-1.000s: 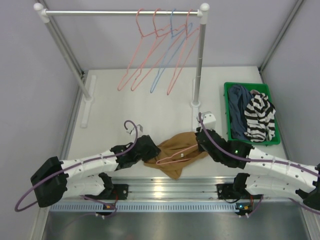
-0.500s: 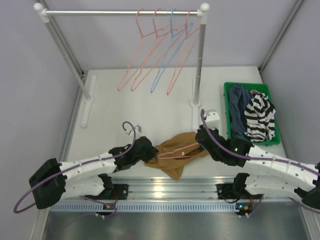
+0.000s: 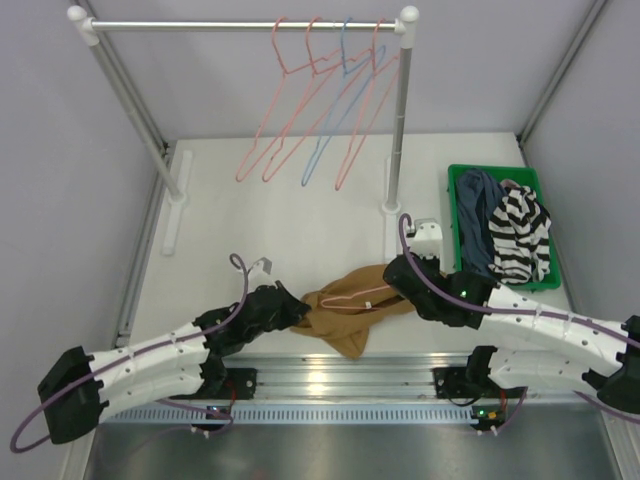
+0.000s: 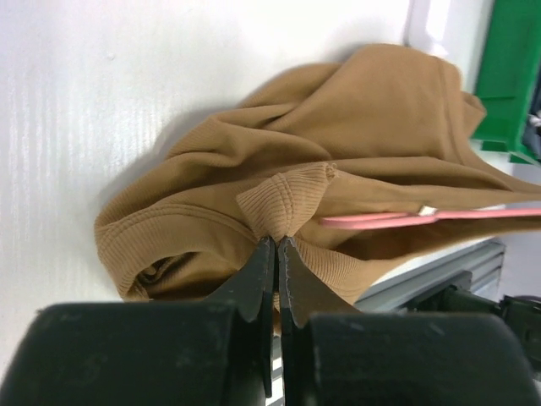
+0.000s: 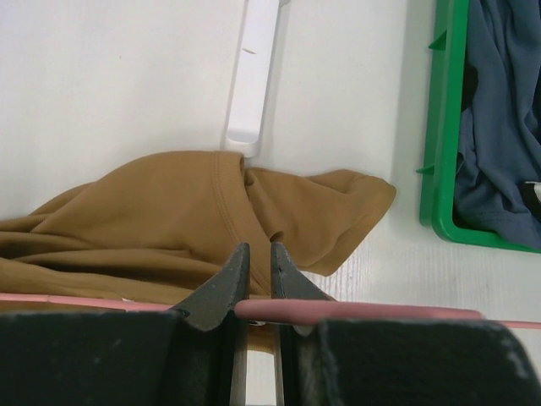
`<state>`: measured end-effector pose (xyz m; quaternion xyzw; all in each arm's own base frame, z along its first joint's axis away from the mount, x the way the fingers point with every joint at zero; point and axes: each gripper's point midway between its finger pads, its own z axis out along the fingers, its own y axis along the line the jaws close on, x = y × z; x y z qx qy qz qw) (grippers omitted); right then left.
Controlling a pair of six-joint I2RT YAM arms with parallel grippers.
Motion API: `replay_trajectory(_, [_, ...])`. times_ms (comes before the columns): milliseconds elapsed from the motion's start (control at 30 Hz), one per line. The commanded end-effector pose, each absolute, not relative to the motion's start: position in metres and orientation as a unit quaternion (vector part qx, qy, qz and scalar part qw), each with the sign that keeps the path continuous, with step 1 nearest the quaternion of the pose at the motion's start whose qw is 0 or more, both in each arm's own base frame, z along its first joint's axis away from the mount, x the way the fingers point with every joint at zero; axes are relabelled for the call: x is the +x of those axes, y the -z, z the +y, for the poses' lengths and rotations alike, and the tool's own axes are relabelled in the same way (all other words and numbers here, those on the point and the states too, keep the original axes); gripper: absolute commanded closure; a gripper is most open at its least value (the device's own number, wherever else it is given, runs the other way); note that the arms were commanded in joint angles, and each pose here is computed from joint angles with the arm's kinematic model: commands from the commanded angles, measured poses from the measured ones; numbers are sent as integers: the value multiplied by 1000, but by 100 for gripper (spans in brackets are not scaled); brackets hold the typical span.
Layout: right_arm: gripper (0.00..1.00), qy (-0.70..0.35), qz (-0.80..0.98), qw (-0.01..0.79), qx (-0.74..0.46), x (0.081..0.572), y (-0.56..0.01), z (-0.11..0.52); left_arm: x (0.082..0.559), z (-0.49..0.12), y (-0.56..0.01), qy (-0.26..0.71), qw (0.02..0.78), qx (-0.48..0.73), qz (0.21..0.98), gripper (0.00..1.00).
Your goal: Place the tank top on the hanger
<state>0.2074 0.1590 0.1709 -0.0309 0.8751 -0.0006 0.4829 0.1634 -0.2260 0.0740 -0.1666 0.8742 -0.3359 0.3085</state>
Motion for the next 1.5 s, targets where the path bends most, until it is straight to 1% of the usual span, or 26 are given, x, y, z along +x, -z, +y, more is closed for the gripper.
replay_trajectory(0, [100, -3, 862, 506, -14, 213, -190, 161, 166, -232, -100, 382, 338, -141, 848, 100])
replay_trajectory(267, [100, -19, 861, 507, -23, 214, -192, 171, 164, -247, -133, 442, 363, -94, 815, 100])
replay_trajectory(300, [100, -25, 862, 506, -28, 214, -192, 173, 164, -252, -143, 461, 367, -85, 804, 100])
replay_trajectory(433, [100, -50, 860, 508, -30, 213, -200, 180, 167, -261, -161, 477, 383, -64, 789, 100])
replay_trajectory(767, [100, -98, 852, 513, -25, 211, -221, 193, 176, -286, -191, 474, 401, 1, 784, 100])
replay_trajectory(867, [100, -109, 850, 516, -25, 212, -225, 197, 179, -288, -209, 478, 416, 13, 773, 98])
replay_trajectory(967, [100, -113, 846, 520, -26, 214, -230, 200, 178, -291, -215, 475, 421, 29, 772, 96])
replay_trajectory(1267, [100, -122, 834, 537, -37, 221, -259, 213, 179, -294, -244, 458, 436, 75, 771, 95])
replay_trajectory(1367, [100, -125, 831, 541, -42, 223, -267, 217, 176, -294, -248, 455, 435, 93, 771, 92])
replay_trajectory(1467, [100, -125, 827, 546, -45, 225, -274, 220, 176, -292, -253, 450, 441, 100, 770, 91])
